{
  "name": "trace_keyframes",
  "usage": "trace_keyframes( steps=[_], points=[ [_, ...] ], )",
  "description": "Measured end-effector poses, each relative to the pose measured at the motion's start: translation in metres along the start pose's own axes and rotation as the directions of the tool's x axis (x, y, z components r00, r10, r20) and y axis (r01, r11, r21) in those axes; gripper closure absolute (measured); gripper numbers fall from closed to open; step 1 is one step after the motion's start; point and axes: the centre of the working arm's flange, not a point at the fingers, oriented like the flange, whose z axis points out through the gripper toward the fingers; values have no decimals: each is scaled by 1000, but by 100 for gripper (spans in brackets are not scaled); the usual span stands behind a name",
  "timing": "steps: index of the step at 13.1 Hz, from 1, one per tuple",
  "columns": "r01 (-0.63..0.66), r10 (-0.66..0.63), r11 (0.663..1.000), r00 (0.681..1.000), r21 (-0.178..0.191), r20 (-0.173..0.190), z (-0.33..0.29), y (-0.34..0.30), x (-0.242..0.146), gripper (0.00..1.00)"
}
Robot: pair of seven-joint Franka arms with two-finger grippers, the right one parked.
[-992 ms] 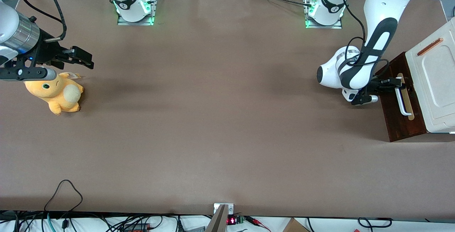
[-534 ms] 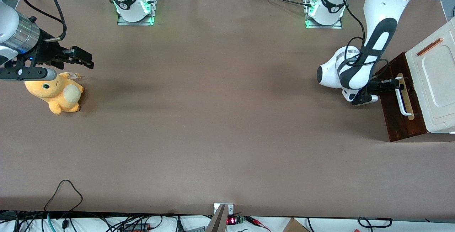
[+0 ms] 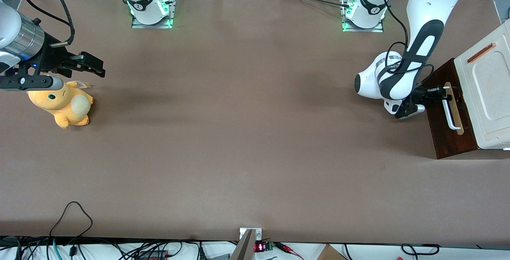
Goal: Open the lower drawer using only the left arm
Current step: 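Close the left gripper around the white bar handle, then pull the handle outward with the left gripper, sliding the drawer open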
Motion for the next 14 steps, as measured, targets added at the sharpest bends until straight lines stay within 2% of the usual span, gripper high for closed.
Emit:
trace_keyframes(
  steps=[8,14],
  points=[
    [-4,3,1000,999,-5,-47,-29,6,0,81],
    [4,-4,1000,998,-12,-66,-44,8,0,81]
  ],
)
